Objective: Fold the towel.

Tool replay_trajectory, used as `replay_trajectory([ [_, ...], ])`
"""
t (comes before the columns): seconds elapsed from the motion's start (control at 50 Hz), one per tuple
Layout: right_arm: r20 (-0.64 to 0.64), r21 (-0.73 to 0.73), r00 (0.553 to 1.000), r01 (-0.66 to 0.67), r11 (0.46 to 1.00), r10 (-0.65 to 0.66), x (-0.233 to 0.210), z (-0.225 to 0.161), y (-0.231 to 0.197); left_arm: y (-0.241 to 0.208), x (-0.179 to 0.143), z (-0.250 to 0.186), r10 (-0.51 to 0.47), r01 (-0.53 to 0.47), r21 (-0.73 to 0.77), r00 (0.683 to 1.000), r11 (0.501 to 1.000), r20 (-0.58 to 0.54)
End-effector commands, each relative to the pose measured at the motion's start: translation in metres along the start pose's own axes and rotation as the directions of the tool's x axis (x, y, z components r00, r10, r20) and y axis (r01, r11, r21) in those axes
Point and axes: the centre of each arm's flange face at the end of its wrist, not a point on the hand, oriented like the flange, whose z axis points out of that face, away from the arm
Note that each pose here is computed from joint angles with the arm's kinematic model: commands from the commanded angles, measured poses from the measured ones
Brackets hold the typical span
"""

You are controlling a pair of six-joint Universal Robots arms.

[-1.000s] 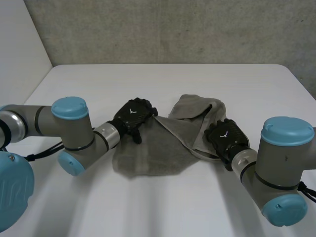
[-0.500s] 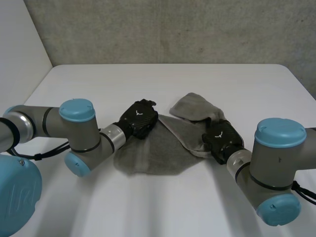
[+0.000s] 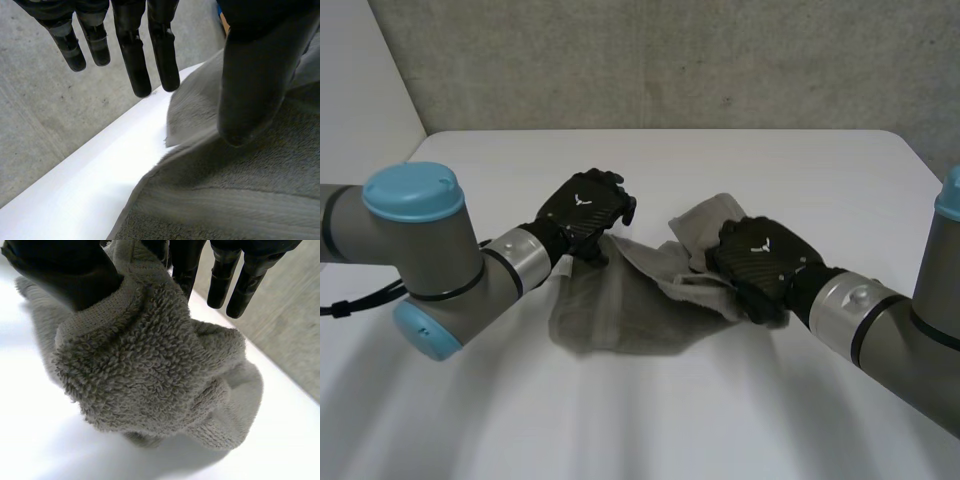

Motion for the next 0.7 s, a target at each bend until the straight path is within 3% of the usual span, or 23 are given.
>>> replay_trajectory([
  [0.02, 0.017, -0.042, 1.000, 0.021, 0.999, -0.020, -0.002, -0.005, 0.011, 0.027, -0.001, 0.023, 0.001, -0.001, -0.002, 1.000, 1.000, 0.005],
  [0.42, -0.044, -0.021, 0.999, 0.026, 0.999, -0.027, 0.008, -0.003, 0.014, 0.072, 0.013, 0.046, -0.020, 0.019, -0.055, 0.999, 0.998, -0.029],
  [0.58, -0.055, -0.165, 0.998, -0.019, 0.986, 0.010, 0.007, 0.015, 0.051, 0.042, -0.003, 0.017, -0.021, 0.032, -0.113, 0.995, 0.993, 0.100],
  [0.7, -0.110, -0.185, 0.994, -0.011, 0.983, -0.010, 0.012, 0.020, 0.057, 0.038, 0.005, -0.005, -0.038, 0.052, -0.156, 0.995, 0.986, 0.095],
])
